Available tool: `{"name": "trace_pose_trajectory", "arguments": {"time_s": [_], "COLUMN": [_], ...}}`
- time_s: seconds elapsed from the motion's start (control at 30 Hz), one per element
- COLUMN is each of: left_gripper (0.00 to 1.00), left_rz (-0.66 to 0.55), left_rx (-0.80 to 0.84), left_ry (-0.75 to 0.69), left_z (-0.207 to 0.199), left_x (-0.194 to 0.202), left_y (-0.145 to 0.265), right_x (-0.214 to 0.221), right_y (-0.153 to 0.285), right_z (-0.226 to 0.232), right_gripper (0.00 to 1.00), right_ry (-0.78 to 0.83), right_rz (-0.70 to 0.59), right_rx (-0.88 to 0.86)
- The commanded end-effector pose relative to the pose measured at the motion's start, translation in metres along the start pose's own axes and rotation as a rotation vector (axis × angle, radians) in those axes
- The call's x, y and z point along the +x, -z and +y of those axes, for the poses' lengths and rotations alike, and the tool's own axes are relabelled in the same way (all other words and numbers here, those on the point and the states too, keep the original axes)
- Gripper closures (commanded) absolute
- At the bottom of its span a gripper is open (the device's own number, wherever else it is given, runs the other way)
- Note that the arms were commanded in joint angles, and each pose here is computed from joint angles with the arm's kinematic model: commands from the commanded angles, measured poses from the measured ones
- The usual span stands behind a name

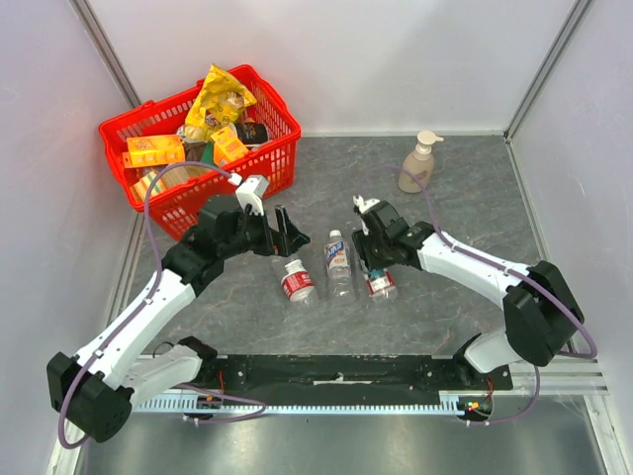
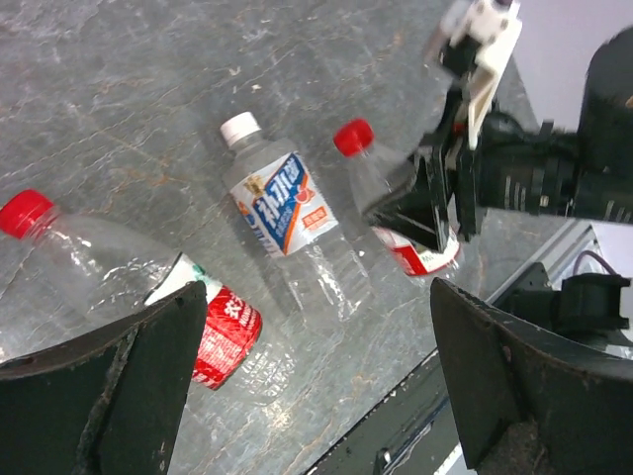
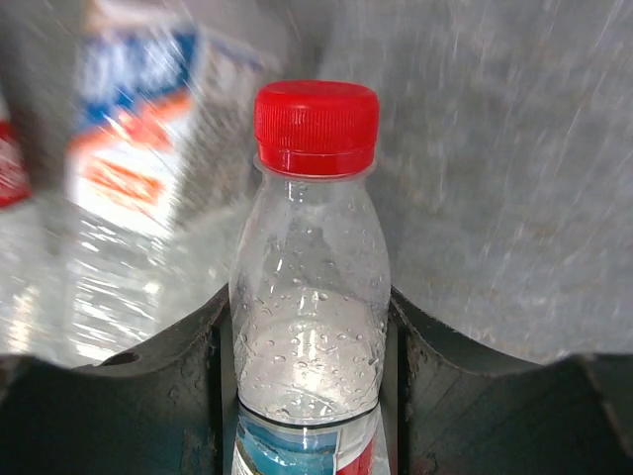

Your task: Unscrew the bottle caps

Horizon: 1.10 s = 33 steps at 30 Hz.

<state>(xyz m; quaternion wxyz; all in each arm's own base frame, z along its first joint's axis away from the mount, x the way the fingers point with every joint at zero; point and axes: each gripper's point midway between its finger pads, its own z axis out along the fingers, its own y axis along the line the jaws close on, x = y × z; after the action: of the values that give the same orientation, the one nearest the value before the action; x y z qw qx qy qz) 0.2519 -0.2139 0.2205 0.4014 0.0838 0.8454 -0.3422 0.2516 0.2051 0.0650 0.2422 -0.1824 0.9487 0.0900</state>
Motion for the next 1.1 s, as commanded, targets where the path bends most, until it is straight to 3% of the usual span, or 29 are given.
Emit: {"name": "trace_pose_trajectory", "arguments": {"time_s": [0.0, 0.23, 0.5, 0.77, 1.07], "left_gripper": [0.00, 0.00, 0.00, 0.00, 0.04], "left_rz": [-0.075, -0.104, -0.115, -0.103, -0.055], "left_rx": [0.156, 0.383, 0.602, 0.802, 0.860], "left_ry": [-0.093, -0.113, -0.125, -0.190, -0.181], "left_z": [-0.036, -0.075, -0.109, -0.151, -0.170], "left_x": [-0.024, -0.031, -0.036, -0.026, -0.016], "left_y": [0.014, 0.016, 0.003, -0.004, -0.026], "right_x": [-0.083, -0.156, -0.183, -0.187, -0.186], "right_y": [0.036, 0.112, 0.184, 0.209, 0.209], "right_z": [0.015, 0.031, 0.051, 0.065, 0.073], "right_gripper": [0.62, 0.62, 0.62, 0.61, 0.60], "right_ry": [-0.002, -0.126, -0.366, -0.424, -0.415], "right_rz": [-0.239, -0.572, -0.888, -0.961, -0.948], "right_rx": [-0.036, -0.141, -0.423, -0.585, -0.628]}}
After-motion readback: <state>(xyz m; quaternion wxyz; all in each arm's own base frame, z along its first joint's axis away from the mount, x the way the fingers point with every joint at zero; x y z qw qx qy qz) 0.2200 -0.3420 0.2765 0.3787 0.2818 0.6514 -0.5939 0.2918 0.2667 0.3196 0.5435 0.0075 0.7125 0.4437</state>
